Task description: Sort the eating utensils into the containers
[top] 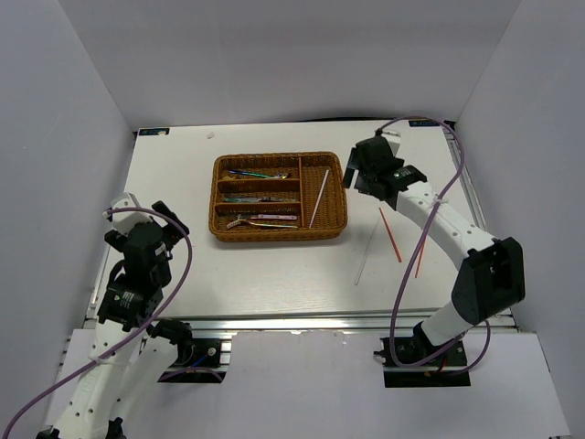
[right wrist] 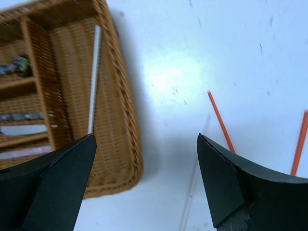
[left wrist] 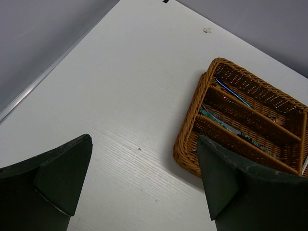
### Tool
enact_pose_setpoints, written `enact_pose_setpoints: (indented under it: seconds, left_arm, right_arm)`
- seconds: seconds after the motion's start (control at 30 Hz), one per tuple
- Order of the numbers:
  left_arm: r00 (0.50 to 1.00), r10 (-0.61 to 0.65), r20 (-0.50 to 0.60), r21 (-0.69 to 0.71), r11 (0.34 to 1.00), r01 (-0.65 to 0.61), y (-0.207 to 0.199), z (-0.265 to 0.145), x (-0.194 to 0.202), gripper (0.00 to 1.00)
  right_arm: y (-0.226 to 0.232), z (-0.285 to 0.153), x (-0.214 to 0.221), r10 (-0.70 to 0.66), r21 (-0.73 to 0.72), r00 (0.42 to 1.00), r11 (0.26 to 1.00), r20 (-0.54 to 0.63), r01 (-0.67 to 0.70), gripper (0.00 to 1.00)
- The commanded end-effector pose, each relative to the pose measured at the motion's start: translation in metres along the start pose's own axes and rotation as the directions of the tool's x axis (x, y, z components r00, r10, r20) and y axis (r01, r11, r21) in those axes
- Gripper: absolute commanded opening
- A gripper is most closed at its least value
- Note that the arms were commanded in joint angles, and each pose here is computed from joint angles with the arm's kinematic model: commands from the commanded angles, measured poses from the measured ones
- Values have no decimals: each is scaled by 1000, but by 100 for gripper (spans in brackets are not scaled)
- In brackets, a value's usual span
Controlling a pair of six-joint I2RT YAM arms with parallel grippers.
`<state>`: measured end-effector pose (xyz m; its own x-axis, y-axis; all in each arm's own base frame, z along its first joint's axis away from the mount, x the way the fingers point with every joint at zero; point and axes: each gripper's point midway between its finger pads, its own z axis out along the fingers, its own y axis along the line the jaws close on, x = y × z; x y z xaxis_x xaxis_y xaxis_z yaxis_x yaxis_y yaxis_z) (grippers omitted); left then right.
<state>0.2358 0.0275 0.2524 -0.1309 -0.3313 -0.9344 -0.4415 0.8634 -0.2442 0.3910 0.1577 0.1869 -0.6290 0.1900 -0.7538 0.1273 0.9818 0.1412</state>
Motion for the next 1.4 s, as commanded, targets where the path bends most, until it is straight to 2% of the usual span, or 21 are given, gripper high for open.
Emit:
enact_pose_setpoints:
  seconds: [0.0,0.1,0.33,0.63,0.83,1.07,1.37]
  left_arm:
    - [1000,-2,4,-12,1000,2,3,0,1,98]
    - [1000,1,2,-20,1000,-1,5,0,1,98]
    - [1000,3,-2,-29,1000,-3,5,1,2,98]
    - [1000,8,-5,-27,1000,-8,5,2,3,98]
    - [1000,14,-12,-32,999,-15,4,4,5,98]
    - [1000,12,-11,-40,999,-13,5,4,4,98]
    - [1000,5,-3,-62,998,-5,10,3,3,98]
  right_arm:
    - [-27,-5,30,42,102,997,994,-67,-35,89]
    - [-40,-9,50,46,123,994,992,-102,-33,89]
    - [-56,-23,70,93,132,990,988,-101,-79,89]
    - [-61,-38,99,132,48,985,991,-113,-127,89]
    - [-87,-46,99,160,173,984,974,-74,-146,88]
    - [-81,-53,91,164,118,986,980,-44,-157,89]
    - [-77,-46,107,126,96,987,989,-99,-117,89]
